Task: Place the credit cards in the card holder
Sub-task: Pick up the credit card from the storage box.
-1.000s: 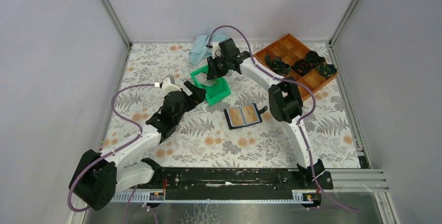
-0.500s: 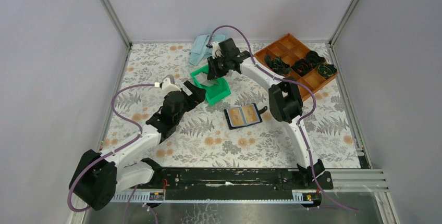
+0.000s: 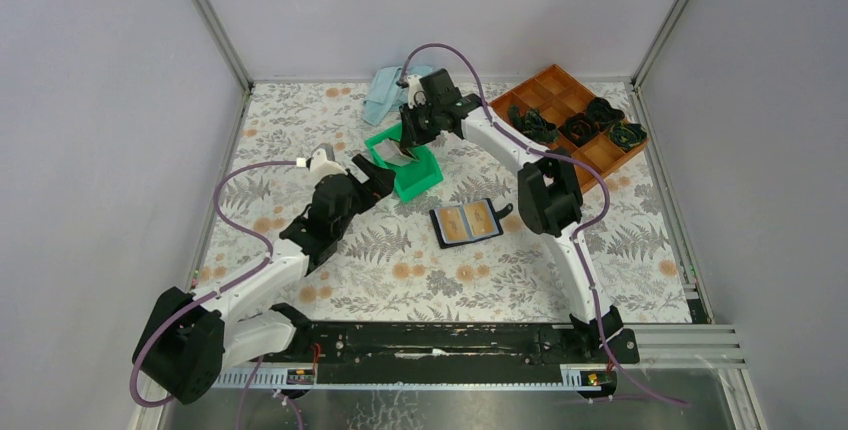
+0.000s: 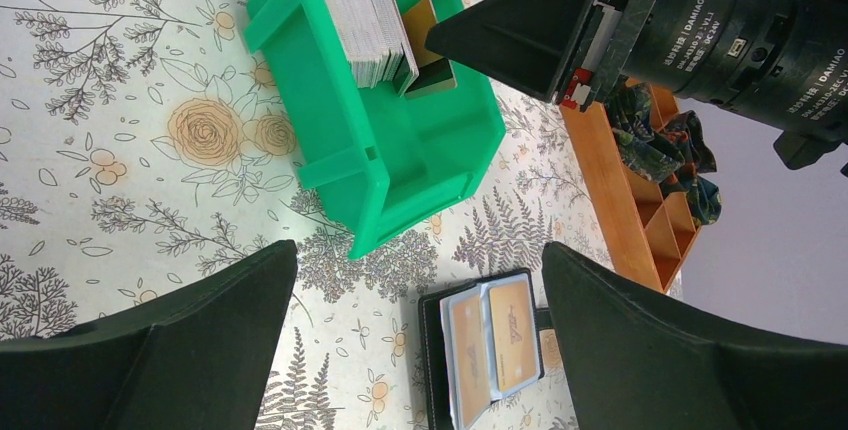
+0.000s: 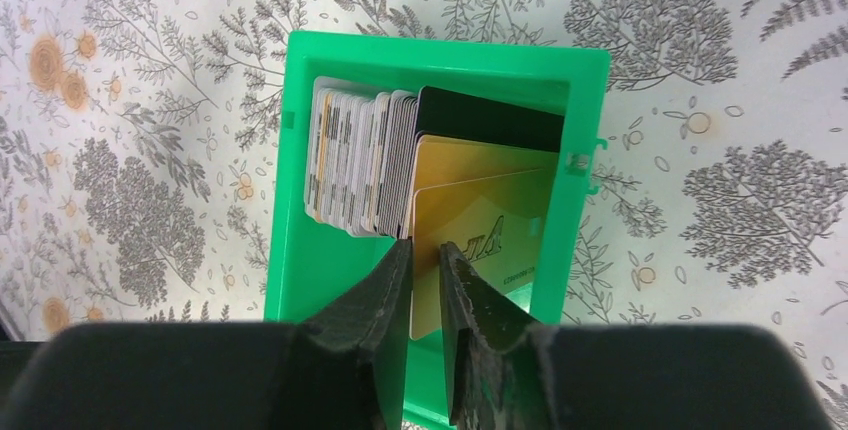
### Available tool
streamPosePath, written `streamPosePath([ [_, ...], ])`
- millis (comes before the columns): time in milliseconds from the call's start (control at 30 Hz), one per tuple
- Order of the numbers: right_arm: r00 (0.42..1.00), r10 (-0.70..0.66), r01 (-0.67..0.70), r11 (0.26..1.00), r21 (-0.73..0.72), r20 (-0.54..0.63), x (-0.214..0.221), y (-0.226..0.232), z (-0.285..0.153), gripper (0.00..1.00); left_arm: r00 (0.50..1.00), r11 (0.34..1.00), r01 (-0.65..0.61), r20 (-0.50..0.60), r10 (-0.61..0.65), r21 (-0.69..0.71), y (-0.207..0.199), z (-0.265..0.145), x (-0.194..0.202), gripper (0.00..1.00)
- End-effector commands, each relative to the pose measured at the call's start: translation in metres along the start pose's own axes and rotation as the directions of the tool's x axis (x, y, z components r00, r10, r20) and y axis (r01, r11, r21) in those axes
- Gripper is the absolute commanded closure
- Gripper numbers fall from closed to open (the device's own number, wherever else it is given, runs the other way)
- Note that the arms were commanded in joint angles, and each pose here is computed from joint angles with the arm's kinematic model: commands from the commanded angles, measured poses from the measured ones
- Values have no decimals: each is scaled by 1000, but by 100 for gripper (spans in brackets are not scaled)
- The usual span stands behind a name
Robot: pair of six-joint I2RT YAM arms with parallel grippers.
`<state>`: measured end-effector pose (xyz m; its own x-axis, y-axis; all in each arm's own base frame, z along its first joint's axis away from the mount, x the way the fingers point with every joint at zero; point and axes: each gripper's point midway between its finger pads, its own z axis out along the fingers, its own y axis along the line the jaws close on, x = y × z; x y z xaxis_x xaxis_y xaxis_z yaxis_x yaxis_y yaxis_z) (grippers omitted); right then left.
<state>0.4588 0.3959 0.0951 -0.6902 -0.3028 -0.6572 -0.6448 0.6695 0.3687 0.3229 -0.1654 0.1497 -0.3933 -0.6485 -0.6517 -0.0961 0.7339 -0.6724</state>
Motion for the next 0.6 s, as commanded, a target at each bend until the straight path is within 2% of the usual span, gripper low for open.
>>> streamPosePath([
  [0, 991, -72, 68, 997, 45, 112, -51, 17, -44, 79, 998, 998, 26, 48, -28, 49, -13, 2, -14, 0],
  [267, 991, -104, 88, 979, 182, 84, -46, -2, -47, 85, 998, 998, 31, 56, -34, 50, -13, 2, -15, 0],
  [567, 989, -135, 116, 959, 260, 58, -40, -9, -48, 99, 998, 999, 33, 57, -35, 39, -10, 2, -14, 0],
])
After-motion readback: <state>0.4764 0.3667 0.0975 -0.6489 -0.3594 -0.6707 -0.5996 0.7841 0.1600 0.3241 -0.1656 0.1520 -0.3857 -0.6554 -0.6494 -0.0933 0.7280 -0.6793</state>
